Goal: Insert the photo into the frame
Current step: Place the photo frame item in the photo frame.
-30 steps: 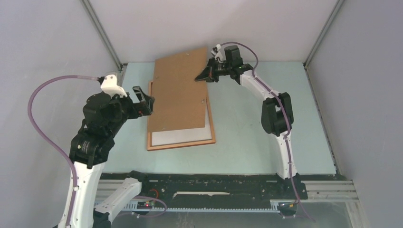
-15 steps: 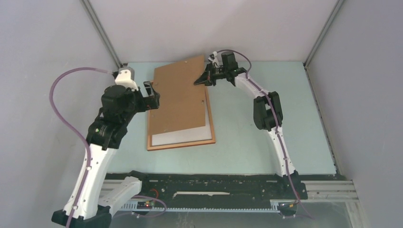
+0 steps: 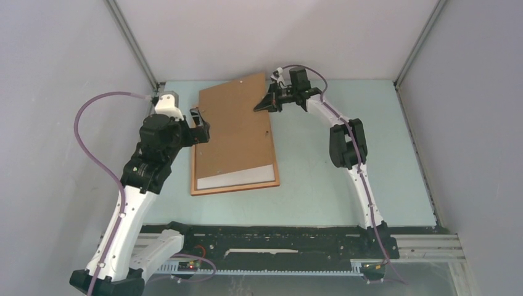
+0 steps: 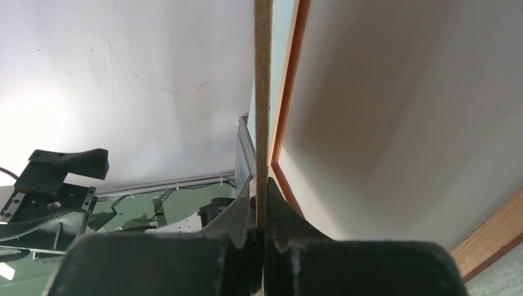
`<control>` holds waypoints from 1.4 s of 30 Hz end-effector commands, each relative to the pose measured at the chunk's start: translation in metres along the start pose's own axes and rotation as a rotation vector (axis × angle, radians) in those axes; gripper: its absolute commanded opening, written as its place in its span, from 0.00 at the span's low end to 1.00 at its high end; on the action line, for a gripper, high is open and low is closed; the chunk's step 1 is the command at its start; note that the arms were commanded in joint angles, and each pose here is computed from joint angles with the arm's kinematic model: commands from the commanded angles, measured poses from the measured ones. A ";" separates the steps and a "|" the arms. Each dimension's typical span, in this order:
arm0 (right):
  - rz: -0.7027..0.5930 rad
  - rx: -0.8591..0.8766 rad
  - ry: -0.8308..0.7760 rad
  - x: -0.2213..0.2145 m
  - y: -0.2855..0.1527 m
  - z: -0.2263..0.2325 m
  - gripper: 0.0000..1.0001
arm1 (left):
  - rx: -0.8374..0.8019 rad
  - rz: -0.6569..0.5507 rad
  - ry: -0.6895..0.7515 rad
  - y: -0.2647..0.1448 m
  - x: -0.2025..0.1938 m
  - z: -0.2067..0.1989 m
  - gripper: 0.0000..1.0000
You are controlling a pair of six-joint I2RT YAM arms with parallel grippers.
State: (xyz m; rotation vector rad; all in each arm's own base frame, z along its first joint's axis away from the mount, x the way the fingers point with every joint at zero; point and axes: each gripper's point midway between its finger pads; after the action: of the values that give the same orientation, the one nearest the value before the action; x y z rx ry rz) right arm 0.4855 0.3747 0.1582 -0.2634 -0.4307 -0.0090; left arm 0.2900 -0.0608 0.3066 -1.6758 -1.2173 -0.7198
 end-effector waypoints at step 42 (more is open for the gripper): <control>0.096 0.129 -0.002 -0.033 0.031 0.012 0.00 | 0.103 0.110 -0.266 0.053 -0.026 0.039 1.00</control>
State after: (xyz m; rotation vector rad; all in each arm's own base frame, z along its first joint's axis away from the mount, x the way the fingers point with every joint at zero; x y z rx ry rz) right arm 0.4694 0.3959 0.0881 -0.2366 -0.3432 0.0693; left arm 0.3108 -0.0522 0.2817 -1.7076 -1.2653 -0.5905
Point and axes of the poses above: each gripper's point midway between its finger pads, its own y axis out along the fingers, its own z axis along the line the jaws close on, x = y × z, and after that the axes turned 14 degrees about -y, right-handed
